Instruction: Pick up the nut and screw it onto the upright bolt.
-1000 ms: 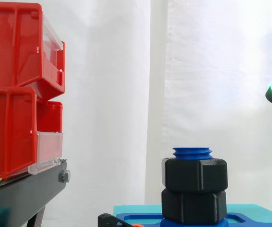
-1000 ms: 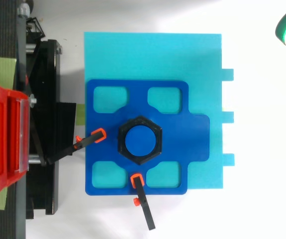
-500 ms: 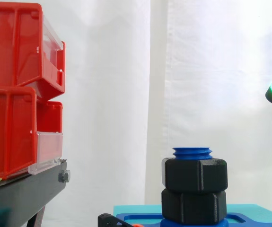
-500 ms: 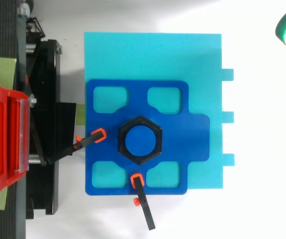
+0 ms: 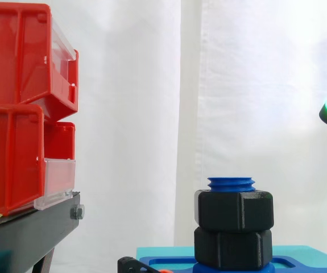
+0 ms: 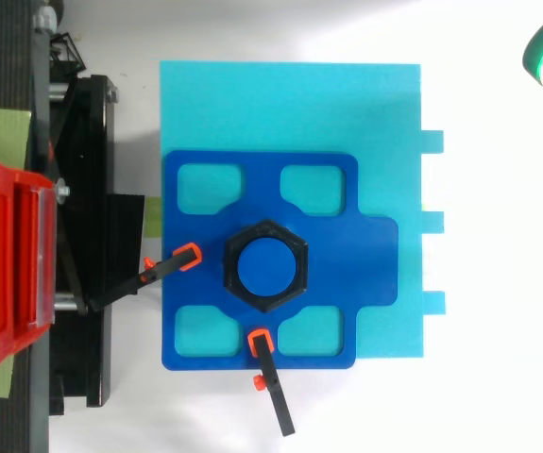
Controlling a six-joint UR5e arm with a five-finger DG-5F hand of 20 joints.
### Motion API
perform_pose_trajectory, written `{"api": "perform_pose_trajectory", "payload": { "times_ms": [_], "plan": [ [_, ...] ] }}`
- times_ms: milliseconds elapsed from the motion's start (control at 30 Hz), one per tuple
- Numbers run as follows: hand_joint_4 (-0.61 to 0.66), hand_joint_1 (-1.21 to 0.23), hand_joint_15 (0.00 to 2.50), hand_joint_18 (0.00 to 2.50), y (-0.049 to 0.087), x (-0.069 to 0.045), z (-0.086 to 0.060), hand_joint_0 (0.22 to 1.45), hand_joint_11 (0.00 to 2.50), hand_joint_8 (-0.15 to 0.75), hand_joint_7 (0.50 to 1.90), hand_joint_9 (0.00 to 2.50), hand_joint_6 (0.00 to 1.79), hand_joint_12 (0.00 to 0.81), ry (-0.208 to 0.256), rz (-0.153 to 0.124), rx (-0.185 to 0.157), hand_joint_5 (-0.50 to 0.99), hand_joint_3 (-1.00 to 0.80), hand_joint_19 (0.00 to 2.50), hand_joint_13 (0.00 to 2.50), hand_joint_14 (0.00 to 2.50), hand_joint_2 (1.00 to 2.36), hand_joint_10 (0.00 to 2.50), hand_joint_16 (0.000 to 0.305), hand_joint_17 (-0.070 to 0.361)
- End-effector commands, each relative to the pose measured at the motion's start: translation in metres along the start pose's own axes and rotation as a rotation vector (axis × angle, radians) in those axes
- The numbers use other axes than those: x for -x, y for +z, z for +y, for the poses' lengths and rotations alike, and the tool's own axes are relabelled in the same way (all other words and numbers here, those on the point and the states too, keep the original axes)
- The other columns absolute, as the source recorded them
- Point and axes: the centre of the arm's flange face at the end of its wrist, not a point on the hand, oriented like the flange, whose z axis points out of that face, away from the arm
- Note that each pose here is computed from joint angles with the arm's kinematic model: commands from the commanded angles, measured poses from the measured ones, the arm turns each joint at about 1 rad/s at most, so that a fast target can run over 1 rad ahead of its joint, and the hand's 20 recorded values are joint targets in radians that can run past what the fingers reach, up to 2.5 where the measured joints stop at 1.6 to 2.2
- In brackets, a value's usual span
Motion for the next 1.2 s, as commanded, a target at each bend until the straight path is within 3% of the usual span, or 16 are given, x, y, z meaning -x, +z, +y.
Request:
{"api": "perform_pose_trajectory", "payload": {
  "times_ms": [0,267,367,433,567,667,767,867,1167],
  "plan": [
    [0.02,-0.52,0.00,0.00,0.0002,0.0006,-0.0002,0.49,0.00,0.167,0.65,0.13,0.50,0.320,0.000,-0.001,0.000,-0.23,-0.50,0.01,0.00,0.00,1.00,0.00,0.049,0.109],
    [0.01,-0.51,0.00,0.00,0.0002,-0.0001,0.0001,0.48,0.00,0.168,0.68,0.11,0.50,0.325,0.000,0.000,0.000,-0.23,-0.50,0.01,0.00,0.00,1.00,0.00,0.049,0.111],
    [0.01,-0.51,0.00,0.00,0.0002,-0.0001,0.0001,0.48,0.00,0.172,0.63,0.15,0.50,0.328,0.000,0.000,0.000,-0.23,-0.50,0.00,0.01,0.00,1.00,0.00,0.049,0.111],
    [0.02,-0.50,0.00,0.00,0.0002,0.0006,-0.0002,0.48,0.00,0.170,0.68,0.12,0.50,0.327,0.000,-0.001,0.000,-0.23,-0.50,0.02,0.01,0.00,1.00,0.00,0.049,0.109],
    [0.03,-0.52,0.00,0.00,0.0001,-0.0003,-0.0006,0.48,0.00,0.177,0.62,0.18,0.50,0.330,0.000,0.001,-0.001,-0.22,-0.50,0.00,0.04,0.00,1.00,0.00,0.049,0.110],
    [0.02,-0.51,0.00,0.00,0.0001,-0.0003,-0.0006,0.48,0.00,0.168,0.69,0.10,0.50,0.328,0.000,0.001,-0.001,-0.23,-0.50,0.02,0.01,0.00,1.00,0.00,0.048,0.109],
    [0.03,-0.51,0.00,0.00,0.0001,0.0004,-0.0009,0.48,0.00,0.171,0.63,0.12,0.50,0.326,0.000,-0.001,-0.002,-0.23,-0.50,0.01,0.01,0.00,1.00,0.00,0.049,0.109],
    [0.04,-0.51,0.00,0.00,0.0002,-0.0001,0.0001,0.48,0.00,0.166,0.69,0.07,0.50,0.326,0.000,0.000,0.000,-0.23,-0.50,0.01,0.01,0.00,1.00,0.00,0.048,0.108],
    [0.03,-0.51,0.00,0.00,0.0001,-0.0003,-0.0006,0.48,0.00,0.167,0.64,0.10,0.50,0.328,0.000,0.001,-0.001,-0.23,-0.50,0.01,0.01,0.00,1.00,0.00,0.048,0.109]
  ]
}}
